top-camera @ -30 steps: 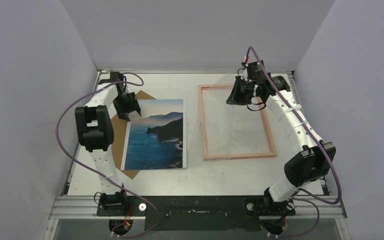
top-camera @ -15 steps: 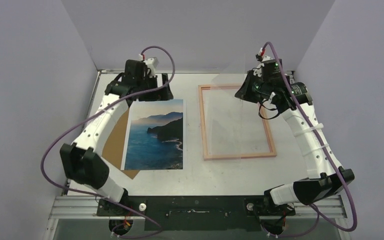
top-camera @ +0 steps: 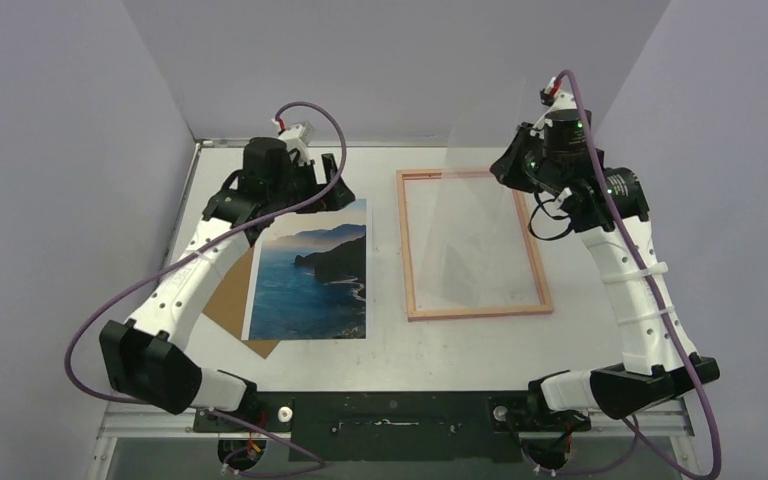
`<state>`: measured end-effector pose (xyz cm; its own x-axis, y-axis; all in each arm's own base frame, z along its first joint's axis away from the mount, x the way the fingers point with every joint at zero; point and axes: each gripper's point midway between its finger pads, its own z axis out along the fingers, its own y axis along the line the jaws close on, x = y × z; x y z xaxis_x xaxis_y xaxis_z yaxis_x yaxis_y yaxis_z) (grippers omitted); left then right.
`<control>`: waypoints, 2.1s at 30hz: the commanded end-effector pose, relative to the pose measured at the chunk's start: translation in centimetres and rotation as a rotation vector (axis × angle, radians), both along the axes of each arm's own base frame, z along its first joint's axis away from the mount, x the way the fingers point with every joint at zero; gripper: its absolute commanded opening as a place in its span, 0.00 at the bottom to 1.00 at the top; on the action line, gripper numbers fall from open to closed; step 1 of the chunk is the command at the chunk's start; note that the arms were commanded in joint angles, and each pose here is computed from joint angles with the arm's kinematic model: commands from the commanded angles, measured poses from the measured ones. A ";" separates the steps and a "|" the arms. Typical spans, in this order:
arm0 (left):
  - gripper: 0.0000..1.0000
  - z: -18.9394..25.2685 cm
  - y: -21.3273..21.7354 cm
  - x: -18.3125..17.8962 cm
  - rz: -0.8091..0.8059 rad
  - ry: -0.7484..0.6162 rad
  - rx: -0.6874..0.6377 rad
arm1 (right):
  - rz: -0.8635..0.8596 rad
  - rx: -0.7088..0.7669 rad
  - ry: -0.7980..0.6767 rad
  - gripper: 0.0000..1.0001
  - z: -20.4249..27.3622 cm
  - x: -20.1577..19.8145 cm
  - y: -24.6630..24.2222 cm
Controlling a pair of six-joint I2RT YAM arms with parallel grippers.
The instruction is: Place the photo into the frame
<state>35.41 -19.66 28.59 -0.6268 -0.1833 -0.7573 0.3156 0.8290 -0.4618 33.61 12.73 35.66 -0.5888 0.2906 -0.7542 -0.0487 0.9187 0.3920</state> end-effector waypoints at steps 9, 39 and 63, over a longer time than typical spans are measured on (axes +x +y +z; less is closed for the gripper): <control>0.70 -12.5 -7.6 3.7 0.027 0.391 0.040 | -0.274 -0.137 -0.291 0.00 8.6 0.2 -7.1; 0.46 -25.1 -15.7 7.2 -0.083 0.647 0.207 | -0.340 -0.123 -0.235 0.00 7.8 -0.5 -8.0; 0.08 -23.3 -3.8 8.7 -0.170 0.650 0.383 | 0.018 0.206 0.024 0.00 3.0 0.2 1.9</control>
<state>44.70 -24.59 2.59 -0.9736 0.0708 -0.2170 0.1279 0.9567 -0.2615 33.97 13.08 38.16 -0.6025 0.4071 -0.6865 0.0085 0.8634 0.5045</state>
